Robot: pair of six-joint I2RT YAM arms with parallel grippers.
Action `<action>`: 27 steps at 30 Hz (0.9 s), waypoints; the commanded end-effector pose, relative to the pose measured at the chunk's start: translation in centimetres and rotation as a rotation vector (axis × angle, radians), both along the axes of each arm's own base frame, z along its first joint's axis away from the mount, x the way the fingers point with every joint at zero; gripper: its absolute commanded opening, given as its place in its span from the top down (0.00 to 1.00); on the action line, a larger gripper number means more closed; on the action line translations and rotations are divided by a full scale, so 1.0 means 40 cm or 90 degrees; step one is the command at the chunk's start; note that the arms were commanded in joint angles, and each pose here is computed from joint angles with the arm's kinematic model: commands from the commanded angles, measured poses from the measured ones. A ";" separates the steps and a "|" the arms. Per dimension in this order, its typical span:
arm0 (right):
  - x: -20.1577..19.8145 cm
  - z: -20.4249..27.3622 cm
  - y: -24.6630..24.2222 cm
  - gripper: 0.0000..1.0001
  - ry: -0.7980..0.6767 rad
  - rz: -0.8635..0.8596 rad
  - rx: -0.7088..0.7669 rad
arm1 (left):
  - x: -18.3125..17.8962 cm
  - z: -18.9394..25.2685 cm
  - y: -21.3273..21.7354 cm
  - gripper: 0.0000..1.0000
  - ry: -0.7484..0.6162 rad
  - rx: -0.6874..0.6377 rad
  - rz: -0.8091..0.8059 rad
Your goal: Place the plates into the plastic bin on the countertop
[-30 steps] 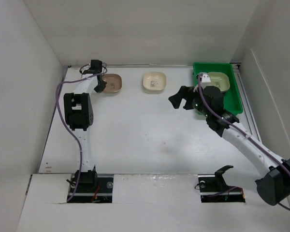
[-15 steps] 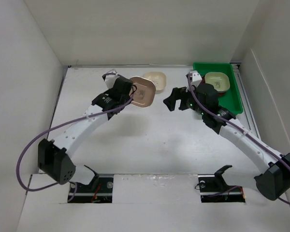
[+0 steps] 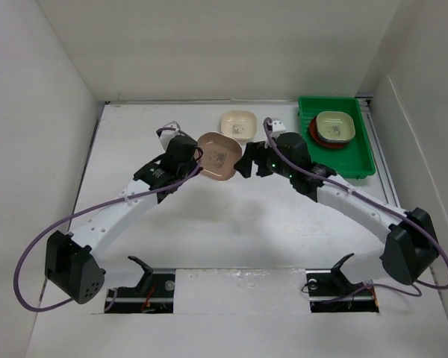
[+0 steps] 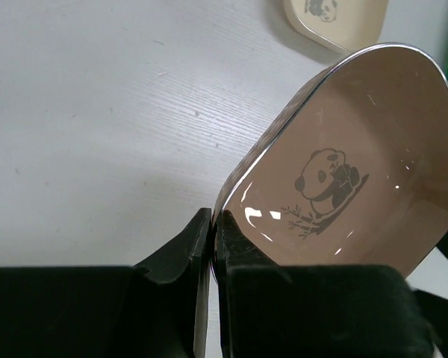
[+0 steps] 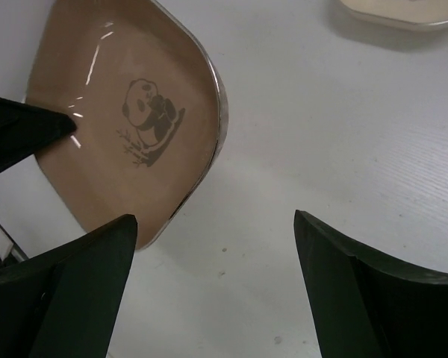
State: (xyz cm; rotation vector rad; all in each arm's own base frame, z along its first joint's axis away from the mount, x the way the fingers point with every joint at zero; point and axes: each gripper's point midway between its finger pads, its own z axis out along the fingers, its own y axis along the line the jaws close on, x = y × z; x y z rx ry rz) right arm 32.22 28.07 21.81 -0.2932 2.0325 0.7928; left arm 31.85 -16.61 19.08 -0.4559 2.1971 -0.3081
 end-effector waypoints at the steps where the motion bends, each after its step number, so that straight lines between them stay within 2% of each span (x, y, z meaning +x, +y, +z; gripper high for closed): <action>1: 0.042 0.056 0.058 0.10 -0.031 -0.019 0.048 | 0.006 0.070 -0.027 1.00 -0.064 -0.053 -0.032; 4: 0.083 0.003 0.067 0.19 0.001 -0.065 0.050 | 0.000 0.092 -0.041 1.00 -0.082 -0.075 -0.053; 7: 0.099 -0.026 0.098 0.40 0.024 -0.071 0.070 | -0.005 0.092 -0.050 1.00 -0.087 -0.083 -0.071; 8: 0.107 -0.018 0.105 0.71 0.018 -0.071 0.075 | -0.007 0.091 -0.054 1.00 -0.085 -0.086 -0.076; 10: 0.112 -0.028 0.106 0.98 0.029 -0.097 0.081 | -0.007 0.091 -0.054 1.00 -0.085 -0.086 -0.076; 11: 0.124 -0.028 0.094 1.00 0.022 -0.119 0.076 | -0.007 0.091 -0.054 1.00 -0.085 -0.086 -0.076; 12: 0.125 -0.015 0.089 1.00 0.018 -0.128 0.083 | -0.007 0.091 -0.054 0.91 -0.085 -0.086 -0.076; 13: 0.141 -0.015 0.071 1.00 0.018 -0.148 0.086 | -0.004 0.097 -0.056 0.62 -0.091 -0.090 -0.076; 14: 0.142 -0.004 0.067 1.00 0.013 -0.154 0.088 | -0.004 0.097 -0.056 0.47 -0.091 -0.090 -0.076; 16: 0.183 0.006 0.016 1.00 0.009 -0.187 0.090 | 0.010 0.109 -0.058 0.01 -0.102 -0.090 -0.069; 21: 0.305 0.019 -0.238 1.00 0.012 -0.353 0.044 | 0.024 0.101 -0.049 0.00 -0.086 -0.065 -0.050; 22: 0.349 0.046 -0.334 1.00 -0.009 -0.394 0.040 | 0.027 0.113 -0.051 0.00 -0.092 -0.069 -0.050; 26: 0.441 0.072 -0.576 1.00 -0.030 -0.469 -0.066 | 0.040 0.090 -0.058 0.00 -0.073 -0.051 -0.054; 27: 0.464 0.039 -0.617 1.00 -0.018 -0.464 -0.116 | 0.038 0.072 -0.062 0.00 -0.059 -0.047 -0.058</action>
